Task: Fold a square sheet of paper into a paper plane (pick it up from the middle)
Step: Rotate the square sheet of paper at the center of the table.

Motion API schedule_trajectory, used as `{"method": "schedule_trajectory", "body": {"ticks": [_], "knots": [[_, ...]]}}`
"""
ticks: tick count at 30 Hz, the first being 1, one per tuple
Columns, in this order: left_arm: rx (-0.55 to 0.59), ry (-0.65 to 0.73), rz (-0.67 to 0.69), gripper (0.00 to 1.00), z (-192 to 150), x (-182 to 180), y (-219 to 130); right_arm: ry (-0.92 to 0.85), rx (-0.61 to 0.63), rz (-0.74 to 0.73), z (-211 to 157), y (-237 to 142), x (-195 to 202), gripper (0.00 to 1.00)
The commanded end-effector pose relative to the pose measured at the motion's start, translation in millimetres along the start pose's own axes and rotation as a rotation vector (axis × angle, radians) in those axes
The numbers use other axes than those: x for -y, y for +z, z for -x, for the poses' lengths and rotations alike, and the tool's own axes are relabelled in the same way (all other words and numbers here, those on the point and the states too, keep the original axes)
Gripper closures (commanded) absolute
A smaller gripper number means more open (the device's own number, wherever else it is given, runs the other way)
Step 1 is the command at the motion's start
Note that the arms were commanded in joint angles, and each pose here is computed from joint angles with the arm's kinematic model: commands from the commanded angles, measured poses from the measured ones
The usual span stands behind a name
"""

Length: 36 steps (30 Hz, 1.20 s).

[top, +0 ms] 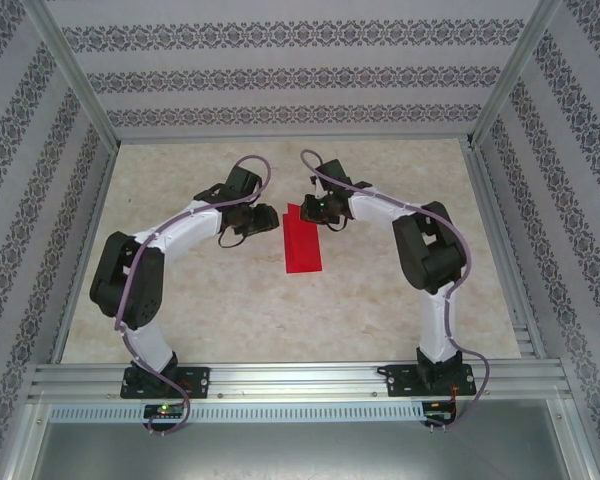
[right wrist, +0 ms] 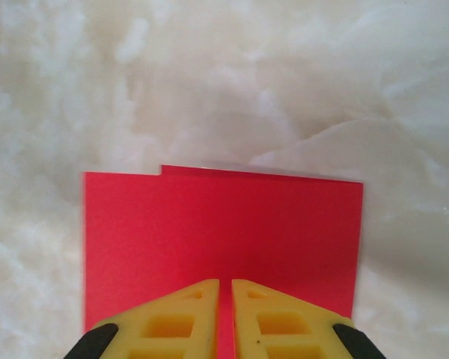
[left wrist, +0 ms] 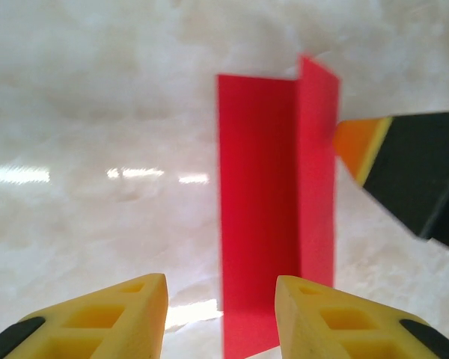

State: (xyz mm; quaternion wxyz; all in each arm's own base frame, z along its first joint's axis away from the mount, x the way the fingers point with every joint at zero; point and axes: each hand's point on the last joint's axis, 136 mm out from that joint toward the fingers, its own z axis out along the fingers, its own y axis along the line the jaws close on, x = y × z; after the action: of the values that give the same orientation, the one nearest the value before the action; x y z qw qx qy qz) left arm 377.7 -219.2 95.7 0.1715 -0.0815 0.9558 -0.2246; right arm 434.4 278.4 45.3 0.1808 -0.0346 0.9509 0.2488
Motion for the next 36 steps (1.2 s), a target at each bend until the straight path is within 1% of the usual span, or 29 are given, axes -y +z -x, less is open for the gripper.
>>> {"method": "schedule_trajectory", "body": {"ticks": [1,4,8,12,18,22,25,28,30,33,36], "knots": [[0.043,-0.053,0.014,0.55,2.4,-9.2,-5.3,-0.011,-0.034,-0.061,-3.5,7.0,9.6,0.87],[0.048,-0.068,-0.001,0.54,-2.3,-10.8,-6.4,0.018,-0.043,-0.093,-4.5,12.1,21.6,0.86],[0.033,-0.08,-0.033,0.54,-9.4,-9.8,-3.5,0.061,-0.087,-0.142,-12.2,17.7,39.0,0.87],[0.023,-0.093,-0.074,0.54,-15.5,-6.0,-1.1,0.088,-0.101,-0.187,-17.5,16.7,52.3,0.87],[-0.003,-0.103,-0.143,0.56,-31.1,7.9,2.7,0.186,-0.057,-0.291,-23.4,-3.7,78.9,0.87],[-0.024,-0.113,-0.231,0.63,-47.9,29.5,6.5,0.293,-0.023,-0.338,-40.8,-23.9,89.3,0.87],[-0.033,-0.118,-0.294,0.69,-62.5,46.7,8.1,0.382,0.002,-0.336,-59.4,-36.5,91.4,0.87],[-0.029,-0.118,-0.333,0.75,-74.7,60.9,8.3,0.473,0.019,-0.301,-78.5,-44.4,88.9,0.87],[-0.021,-0.124,-0.352,0.79,-81.4,67.4,8.7,0.521,0.023,-0.276,-90.8,-47.6,86.5,0.9],[-0.001,-0.132,-0.382,0.83,-88.6,75.2,8.1,0.558,0.023,-0.224,-103.7,-50.0,78.8,0.91],[-0.001,-0.13,-0.394,0.86,-94.4,80.5,11.2,0.562,0.019,-0.155,-109.0,-50.4,67.7,0.92]]}}
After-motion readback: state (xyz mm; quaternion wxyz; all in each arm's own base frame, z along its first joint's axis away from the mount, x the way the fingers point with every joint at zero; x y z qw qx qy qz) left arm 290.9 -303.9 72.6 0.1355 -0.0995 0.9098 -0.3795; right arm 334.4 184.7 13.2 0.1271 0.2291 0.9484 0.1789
